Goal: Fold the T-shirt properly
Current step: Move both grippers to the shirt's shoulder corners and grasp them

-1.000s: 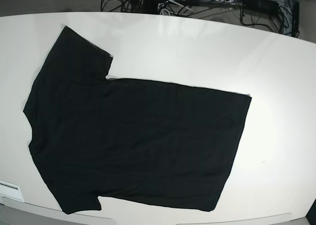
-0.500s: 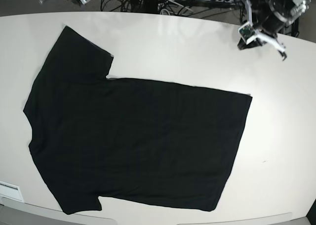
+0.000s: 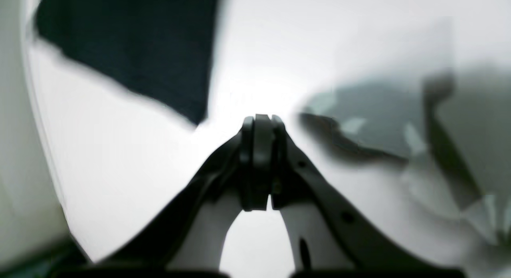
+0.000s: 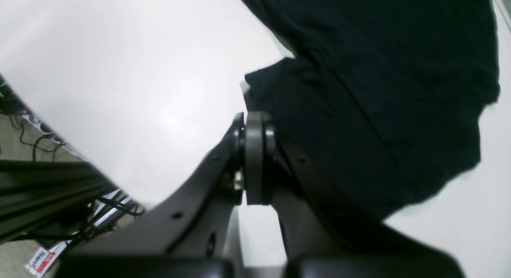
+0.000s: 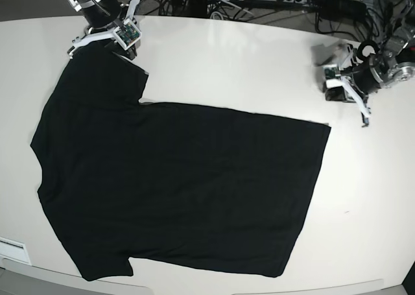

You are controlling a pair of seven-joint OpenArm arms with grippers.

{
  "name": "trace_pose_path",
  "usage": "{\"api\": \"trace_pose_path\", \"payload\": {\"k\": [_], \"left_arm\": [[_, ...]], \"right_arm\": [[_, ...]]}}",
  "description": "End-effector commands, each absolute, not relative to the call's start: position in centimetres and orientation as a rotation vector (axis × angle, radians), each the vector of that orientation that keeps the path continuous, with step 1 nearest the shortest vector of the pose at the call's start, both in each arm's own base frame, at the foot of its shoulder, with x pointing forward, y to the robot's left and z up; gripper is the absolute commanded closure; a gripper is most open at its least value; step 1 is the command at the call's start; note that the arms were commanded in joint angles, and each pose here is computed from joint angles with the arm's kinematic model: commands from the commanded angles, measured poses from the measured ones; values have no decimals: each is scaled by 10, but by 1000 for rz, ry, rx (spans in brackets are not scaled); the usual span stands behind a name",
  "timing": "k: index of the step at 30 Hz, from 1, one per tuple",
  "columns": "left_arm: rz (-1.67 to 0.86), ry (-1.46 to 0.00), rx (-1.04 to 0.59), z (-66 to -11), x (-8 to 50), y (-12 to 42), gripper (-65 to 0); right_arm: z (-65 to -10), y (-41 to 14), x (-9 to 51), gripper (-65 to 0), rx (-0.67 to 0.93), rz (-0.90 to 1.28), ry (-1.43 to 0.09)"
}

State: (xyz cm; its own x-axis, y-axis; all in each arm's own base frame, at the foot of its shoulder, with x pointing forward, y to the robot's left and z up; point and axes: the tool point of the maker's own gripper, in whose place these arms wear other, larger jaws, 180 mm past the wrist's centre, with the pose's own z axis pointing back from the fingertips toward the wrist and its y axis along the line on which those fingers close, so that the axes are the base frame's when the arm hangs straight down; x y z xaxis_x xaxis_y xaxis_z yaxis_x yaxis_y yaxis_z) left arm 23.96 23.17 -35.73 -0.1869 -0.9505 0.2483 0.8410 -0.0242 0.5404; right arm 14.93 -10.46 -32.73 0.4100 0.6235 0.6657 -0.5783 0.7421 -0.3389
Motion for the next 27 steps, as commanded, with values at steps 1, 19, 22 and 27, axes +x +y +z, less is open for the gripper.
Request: {"api": "trace_pose_path", "payload": {"k": [1, 19, 22, 27], "left_arm": [[-1659, -699, 260, -348, 254, 238, -9], [-1889, -463, 194, -434, 266, 223, -405], [-1908, -437, 196, -440, 262, 220, -179], [-1872, -410, 217, -442, 263, 224, 0]], "right_arm": [[-325, -106, 150, 0, -64, 764, -876], [-332, -111, 147, 0, -70, 741, -850], [-330, -115, 151, -172, -91, 709, -863], [-334, -122, 155, -394, -118, 689, -862]]}}
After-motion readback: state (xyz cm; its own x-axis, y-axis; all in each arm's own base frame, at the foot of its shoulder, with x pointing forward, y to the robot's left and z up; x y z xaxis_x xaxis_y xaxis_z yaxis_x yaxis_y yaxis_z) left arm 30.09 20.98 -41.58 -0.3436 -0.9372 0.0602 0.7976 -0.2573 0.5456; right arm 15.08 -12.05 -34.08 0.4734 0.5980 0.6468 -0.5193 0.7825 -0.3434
